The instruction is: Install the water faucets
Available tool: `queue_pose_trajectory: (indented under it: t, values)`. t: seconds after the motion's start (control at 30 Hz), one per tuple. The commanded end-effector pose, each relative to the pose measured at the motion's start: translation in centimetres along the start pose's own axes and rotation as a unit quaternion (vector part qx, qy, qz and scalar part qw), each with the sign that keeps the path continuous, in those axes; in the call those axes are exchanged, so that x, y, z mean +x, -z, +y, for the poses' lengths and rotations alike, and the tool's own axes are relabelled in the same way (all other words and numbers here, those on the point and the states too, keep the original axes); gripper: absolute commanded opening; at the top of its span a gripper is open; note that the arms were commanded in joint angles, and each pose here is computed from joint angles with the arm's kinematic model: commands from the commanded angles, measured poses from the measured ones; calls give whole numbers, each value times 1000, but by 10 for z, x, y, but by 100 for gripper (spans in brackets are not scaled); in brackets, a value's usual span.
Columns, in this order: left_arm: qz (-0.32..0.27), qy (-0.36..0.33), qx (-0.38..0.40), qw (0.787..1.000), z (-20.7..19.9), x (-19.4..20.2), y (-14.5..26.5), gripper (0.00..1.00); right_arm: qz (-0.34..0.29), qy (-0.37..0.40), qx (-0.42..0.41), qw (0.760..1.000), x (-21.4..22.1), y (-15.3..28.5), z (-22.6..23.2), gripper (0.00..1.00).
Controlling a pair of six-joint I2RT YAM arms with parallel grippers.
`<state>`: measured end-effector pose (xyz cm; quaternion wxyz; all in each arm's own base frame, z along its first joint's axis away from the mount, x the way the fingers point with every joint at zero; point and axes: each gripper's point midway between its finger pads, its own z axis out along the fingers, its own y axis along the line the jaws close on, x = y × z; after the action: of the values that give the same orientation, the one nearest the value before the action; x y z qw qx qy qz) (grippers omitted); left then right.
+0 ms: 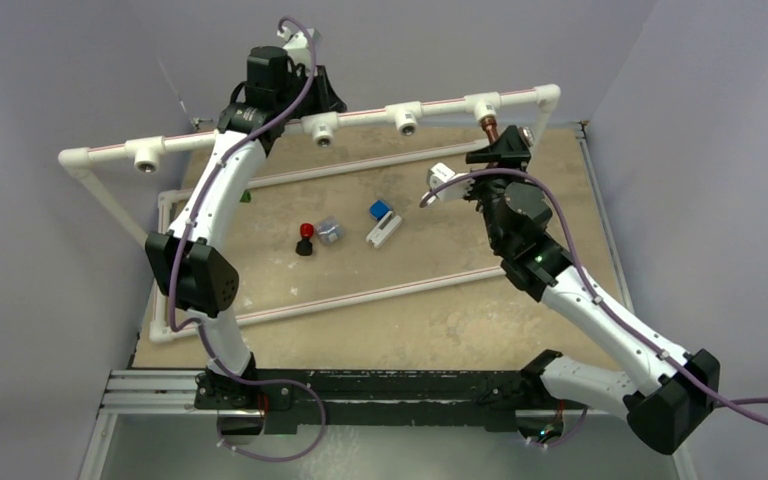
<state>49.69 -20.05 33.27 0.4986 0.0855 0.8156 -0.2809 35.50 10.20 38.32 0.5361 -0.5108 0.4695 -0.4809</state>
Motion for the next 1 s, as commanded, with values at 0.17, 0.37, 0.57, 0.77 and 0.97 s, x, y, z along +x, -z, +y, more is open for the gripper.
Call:
queue_pose_trajectory:
  t: [0.17, 0.37, 0.57, 0.77, 0.97]
  values:
    - [51, 33, 12, 998, 14, 35, -10, 17, 31, -109, 26, 993, 28, 11, -10, 53]
    - [49, 32, 14, 998, 13, 34, -10, 17, 19, -190, 15, 982, 22, 10, 2, 25]
    - [48, 32, 14, 998, 12, 32, -8, 17, -6, -290, 2, 957, 6, 3, 7, 1]
    - [48, 32, 14, 998, 12, 33, -7, 17, -40, -462, -10, 886, -19, -3, 12, 0]
    - [51, 33, 17, 998, 12, 35, -9, 17, -99, -656, -27, 748, -55, 1, 11, 0]
